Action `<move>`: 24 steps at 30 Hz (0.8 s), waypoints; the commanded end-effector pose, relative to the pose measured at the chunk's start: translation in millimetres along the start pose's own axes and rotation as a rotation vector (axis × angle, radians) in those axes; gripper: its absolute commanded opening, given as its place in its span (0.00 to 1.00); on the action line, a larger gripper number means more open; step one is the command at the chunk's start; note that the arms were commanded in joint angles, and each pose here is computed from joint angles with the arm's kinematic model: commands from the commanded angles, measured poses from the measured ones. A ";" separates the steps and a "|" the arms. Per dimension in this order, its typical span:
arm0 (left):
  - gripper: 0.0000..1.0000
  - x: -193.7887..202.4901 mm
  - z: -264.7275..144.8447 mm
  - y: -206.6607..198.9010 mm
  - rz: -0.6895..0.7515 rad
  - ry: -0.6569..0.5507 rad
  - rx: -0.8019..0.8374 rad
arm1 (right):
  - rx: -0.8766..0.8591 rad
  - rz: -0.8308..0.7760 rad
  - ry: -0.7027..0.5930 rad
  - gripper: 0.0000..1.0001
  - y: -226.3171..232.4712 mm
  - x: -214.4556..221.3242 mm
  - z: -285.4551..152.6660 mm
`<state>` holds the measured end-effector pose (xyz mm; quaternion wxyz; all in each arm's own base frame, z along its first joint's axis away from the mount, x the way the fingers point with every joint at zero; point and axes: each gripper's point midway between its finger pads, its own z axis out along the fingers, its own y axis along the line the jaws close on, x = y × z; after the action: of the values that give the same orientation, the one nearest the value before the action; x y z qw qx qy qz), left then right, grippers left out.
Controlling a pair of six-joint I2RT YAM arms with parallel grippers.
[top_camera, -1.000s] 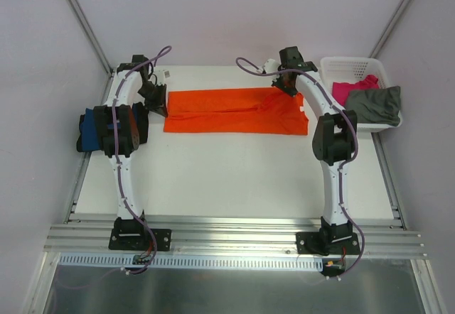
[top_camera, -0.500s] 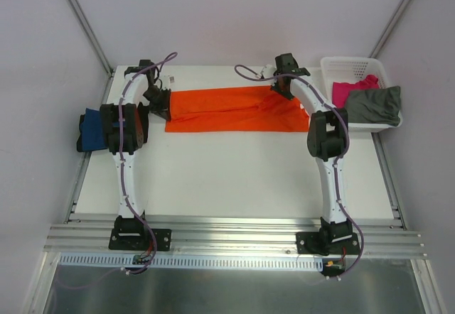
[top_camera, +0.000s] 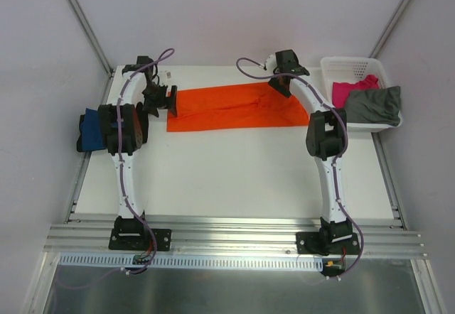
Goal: Fold and stack the t-shirts
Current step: Fold the tshirt
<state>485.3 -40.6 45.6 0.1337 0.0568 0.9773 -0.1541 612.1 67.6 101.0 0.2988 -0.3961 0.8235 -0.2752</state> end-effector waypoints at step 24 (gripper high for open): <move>0.82 23.2 -18.9 -114.4 0.097 0.045 0.260 | -0.708 0.452 -0.083 0.80 131.7 -35.0 -153.6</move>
<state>445.7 -139.3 90.2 0.1264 0.1343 0.9500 -0.2518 458.2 190.8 119.8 0.2333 -0.3096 0.9181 0.0823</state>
